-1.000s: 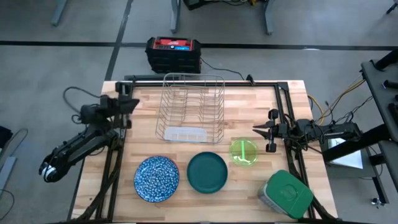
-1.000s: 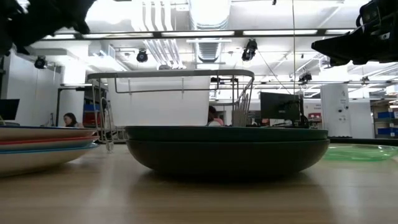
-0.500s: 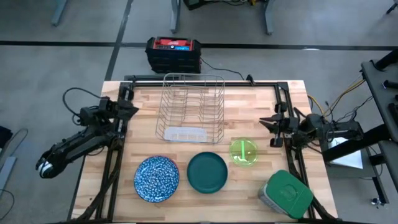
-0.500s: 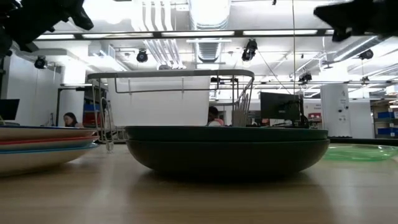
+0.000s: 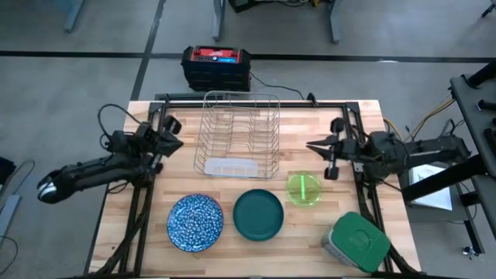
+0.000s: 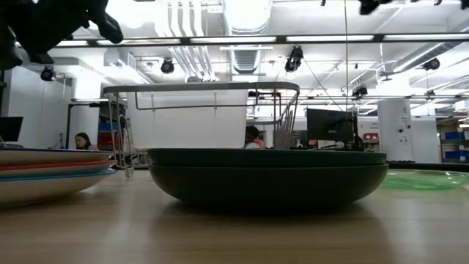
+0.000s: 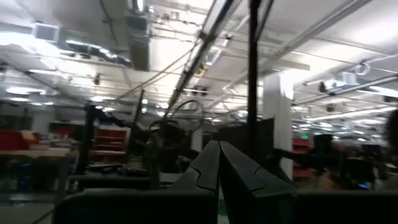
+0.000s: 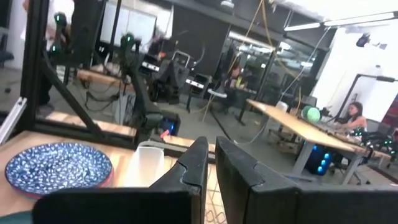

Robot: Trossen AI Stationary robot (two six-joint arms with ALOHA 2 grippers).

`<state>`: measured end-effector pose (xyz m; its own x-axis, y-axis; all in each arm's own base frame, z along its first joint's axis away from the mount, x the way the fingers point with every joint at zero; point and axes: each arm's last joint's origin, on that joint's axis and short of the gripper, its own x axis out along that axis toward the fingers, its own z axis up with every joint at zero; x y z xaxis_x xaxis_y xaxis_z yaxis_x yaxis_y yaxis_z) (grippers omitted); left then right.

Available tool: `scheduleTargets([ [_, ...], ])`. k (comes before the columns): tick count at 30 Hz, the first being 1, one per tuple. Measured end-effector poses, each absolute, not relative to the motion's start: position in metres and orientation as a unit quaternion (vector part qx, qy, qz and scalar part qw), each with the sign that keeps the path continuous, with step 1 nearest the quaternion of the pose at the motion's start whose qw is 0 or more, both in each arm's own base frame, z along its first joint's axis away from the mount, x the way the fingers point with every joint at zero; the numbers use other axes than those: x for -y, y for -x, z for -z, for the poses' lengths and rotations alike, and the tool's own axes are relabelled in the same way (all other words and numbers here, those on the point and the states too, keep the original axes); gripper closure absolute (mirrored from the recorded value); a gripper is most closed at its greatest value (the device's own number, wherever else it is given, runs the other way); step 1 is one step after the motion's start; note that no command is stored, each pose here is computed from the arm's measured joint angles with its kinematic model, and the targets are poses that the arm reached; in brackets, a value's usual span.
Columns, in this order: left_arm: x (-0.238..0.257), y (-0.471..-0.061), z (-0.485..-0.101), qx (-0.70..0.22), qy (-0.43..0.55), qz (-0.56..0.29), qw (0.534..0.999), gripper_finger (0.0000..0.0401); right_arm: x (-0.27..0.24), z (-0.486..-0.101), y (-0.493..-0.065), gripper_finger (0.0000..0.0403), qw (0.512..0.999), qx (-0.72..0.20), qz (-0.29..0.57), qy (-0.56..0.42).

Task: Sort dishes
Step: Put the blue patterned plate into the dish rack

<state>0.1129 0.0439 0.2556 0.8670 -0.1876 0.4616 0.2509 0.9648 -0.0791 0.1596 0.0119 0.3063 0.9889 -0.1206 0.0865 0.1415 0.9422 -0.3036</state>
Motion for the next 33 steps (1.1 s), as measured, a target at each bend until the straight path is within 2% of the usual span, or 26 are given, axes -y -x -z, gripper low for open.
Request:
scheduleTargets([
  [3,-0.04,-0.128,-0.252,0.148,0.121,0.108,0.976,0.0401,-0.014,-0.317,-0.175,0.0381,0.985,0.025,0.065,0.159],
  [5,-0.033,-0.139,-0.25,0.093,0.128,0.073,0.985,0.0401,-0.015,-0.323,-0.183,0.0383,0.985,0.018,0.064,0.156],
  [7,-0.023,-0.146,-0.254,0.051,0.097,0.041,0.993,0.0401,-0.016,-0.326,-0.19,0.0384,0.986,-0.006,0.06,0.156],
  [13,0.019,-0.151,-0.309,-0.007,-0.032,0.105,0.994,0.0401,-0.017,-0.329,-0.201,0.0384,0.989,-0.052,0.055,0.126],
  [18,0.049,-0.149,-0.325,-0.108,-0.069,0.108,0.986,0.0401,-0.017,-0.327,-0.204,0.0384,0.991,-0.06,0.055,0.108],
  [22,0.075,-0.15,-0.32,-0.19,-0.056,0.099,0.975,0.0401,-0.018,-0.326,-0.205,0.0384,0.992,-0.06,0.054,0.094],
  [27,0.106,-0.146,-0.315,-0.248,-0.043,0.078,0.965,0.0401,-0.017,-0.328,-0.208,0.0385,0.992,-0.063,0.08,0.072],
  [33,0.13,-0.134,-0.293,-0.34,0.013,0.029,0.94,0.0401,-0.02,-0.324,-0.227,0.0385,0.99,-0.105,0.08,0.044],
])
